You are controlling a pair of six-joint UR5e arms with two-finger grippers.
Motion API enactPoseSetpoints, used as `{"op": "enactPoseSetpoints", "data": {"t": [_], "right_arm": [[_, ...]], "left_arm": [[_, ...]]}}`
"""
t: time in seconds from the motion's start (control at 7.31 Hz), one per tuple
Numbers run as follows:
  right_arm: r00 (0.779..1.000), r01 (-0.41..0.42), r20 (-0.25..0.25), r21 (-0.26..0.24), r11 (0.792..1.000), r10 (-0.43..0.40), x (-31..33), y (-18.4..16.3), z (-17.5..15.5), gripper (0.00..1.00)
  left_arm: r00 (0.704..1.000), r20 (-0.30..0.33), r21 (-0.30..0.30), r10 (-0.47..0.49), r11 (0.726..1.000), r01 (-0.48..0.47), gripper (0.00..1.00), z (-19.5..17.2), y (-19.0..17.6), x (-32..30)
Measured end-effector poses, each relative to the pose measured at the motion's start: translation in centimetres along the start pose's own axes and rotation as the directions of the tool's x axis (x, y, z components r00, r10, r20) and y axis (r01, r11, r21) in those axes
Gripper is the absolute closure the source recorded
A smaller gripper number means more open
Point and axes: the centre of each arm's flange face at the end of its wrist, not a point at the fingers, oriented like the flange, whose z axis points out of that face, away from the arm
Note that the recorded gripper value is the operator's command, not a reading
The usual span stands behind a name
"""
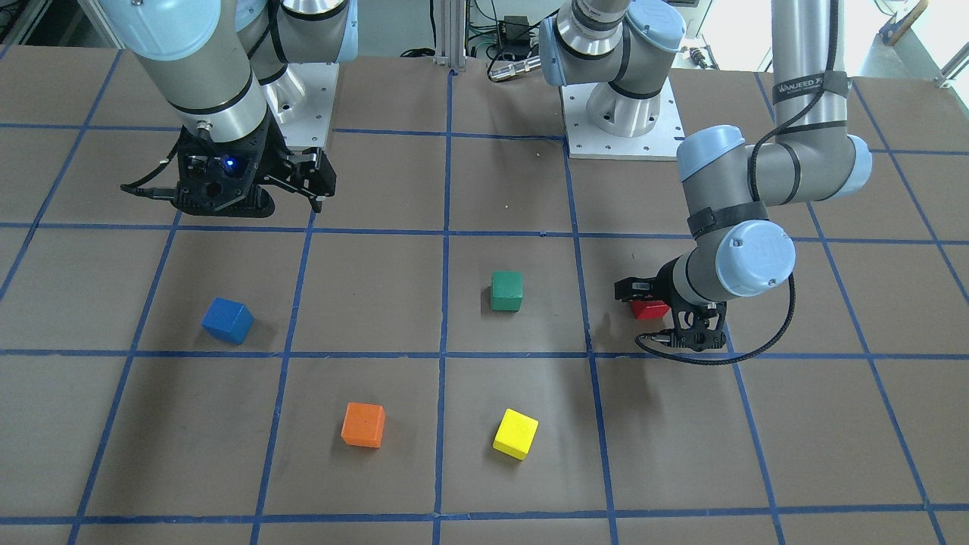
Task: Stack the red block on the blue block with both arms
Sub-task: 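Move the left gripper down over the red cube and close on it, then lift the red cube with the left gripper and carry it toward the table centre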
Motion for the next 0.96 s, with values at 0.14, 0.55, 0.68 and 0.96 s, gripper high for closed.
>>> {"op": "enactPoseSetpoints", "data": {"t": [0.14,0.55,0.68,0.96], "right_arm": [[1.000,0.000,0.000,-0.001,1.000,0.000,0.0,0.0,0.1,0.00],[1.000,0.001,-0.002,-0.002,1.000,-0.001,0.0,0.0,0.1,0.00],[1.000,0.002,-0.002,-0.002,1.000,-0.002,0.0,0.0,0.1,0.00],[1.000,0.001,-0.002,-0.002,1.000,-0.001,0.0,0.0,0.1,0.00]], "left_arm": [[1.000,-0.001,-0.011,0.001,1.000,-0.001,0.19,0.5,-0.2,0.0],[0.998,0.062,-0.033,0.002,0.999,0.000,1.00,1.1,-0.6,-0.7],[0.995,0.100,-0.031,0.002,1.000,0.001,1.00,0.7,-0.6,-1.1],[0.991,0.134,0.003,0.002,1.000,-0.002,1.00,-1.5,-0.7,-1.1]]}}
